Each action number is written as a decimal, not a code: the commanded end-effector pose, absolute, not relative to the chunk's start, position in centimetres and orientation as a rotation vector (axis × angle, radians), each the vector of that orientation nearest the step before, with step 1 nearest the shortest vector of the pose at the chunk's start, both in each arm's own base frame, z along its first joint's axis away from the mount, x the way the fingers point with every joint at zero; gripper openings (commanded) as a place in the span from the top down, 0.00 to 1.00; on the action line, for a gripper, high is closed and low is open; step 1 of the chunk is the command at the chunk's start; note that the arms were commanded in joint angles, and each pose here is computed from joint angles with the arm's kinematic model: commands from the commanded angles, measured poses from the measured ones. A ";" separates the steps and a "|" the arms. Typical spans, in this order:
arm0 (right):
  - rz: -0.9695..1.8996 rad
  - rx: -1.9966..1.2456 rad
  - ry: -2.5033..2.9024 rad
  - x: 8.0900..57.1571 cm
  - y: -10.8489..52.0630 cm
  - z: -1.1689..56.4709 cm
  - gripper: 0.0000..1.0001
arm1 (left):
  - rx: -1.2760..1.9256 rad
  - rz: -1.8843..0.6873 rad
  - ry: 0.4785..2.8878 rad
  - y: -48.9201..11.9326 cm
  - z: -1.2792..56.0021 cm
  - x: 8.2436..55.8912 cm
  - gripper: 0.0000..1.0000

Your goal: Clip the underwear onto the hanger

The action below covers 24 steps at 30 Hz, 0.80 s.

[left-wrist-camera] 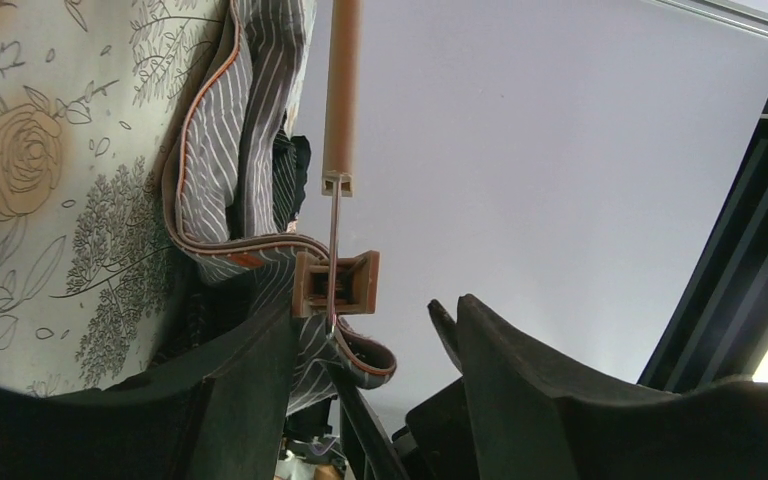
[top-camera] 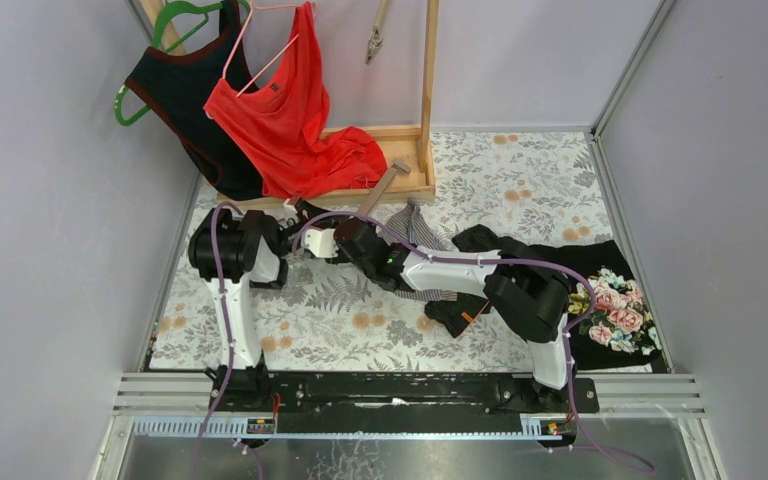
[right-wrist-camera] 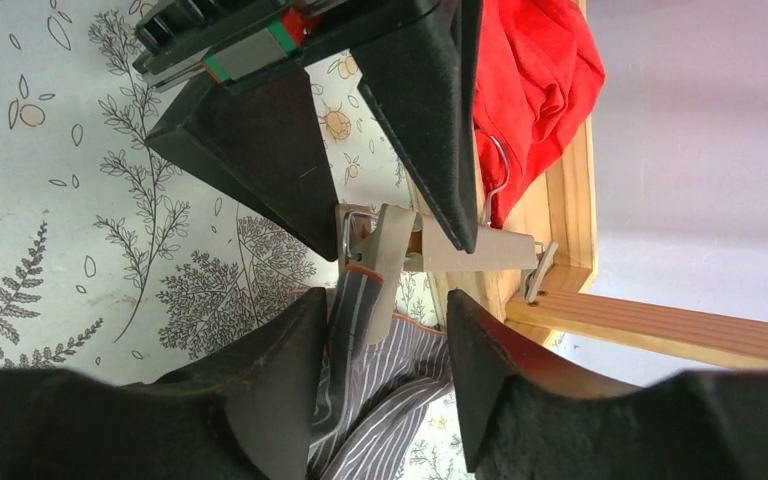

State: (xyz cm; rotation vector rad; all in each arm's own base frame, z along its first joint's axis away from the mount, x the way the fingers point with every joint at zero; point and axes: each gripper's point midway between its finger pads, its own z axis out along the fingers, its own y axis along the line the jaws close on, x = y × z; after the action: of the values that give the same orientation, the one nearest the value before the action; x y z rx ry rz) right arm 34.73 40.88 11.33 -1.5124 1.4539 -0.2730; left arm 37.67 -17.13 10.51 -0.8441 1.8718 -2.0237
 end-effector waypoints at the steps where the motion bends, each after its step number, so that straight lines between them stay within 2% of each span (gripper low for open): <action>1: -0.188 -1.368 1.412 35.0 41.4 16.1 0.43 | -0.744 -2.038 1.851 -17.4 11.1 37.6 0.43; 7: -0.136 -1.261 1.431 34.4 39.8 19.1 0.33 | -0.759 -2.034 1.859 -17.3 10.5 37.7 0.43; 14: -0.110 -0.961 1.553 35.7 34.3 24.0 0.23 | -0.810 -2.007 1.857 -16.7 9.5 37.5 0.43; 20: -0.181 -0.818 1.708 37.3 30.7 21.5 0.20 | -0.901 -1.941 1.813 -14.6 9.0 37.4 0.43; 24: -0.098 -0.756 1.810 37.7 29.9 19.0 0.19 | -0.983 -1.845 1.805 -12.9 8.3 37.4 0.43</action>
State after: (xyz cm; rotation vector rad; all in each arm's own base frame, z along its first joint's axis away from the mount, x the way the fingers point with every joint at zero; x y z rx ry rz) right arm 37.47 31.33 21.84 -0.8628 1.6781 -0.1494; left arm 37.11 -14.74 8.07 -0.9664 1.8559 -1.9454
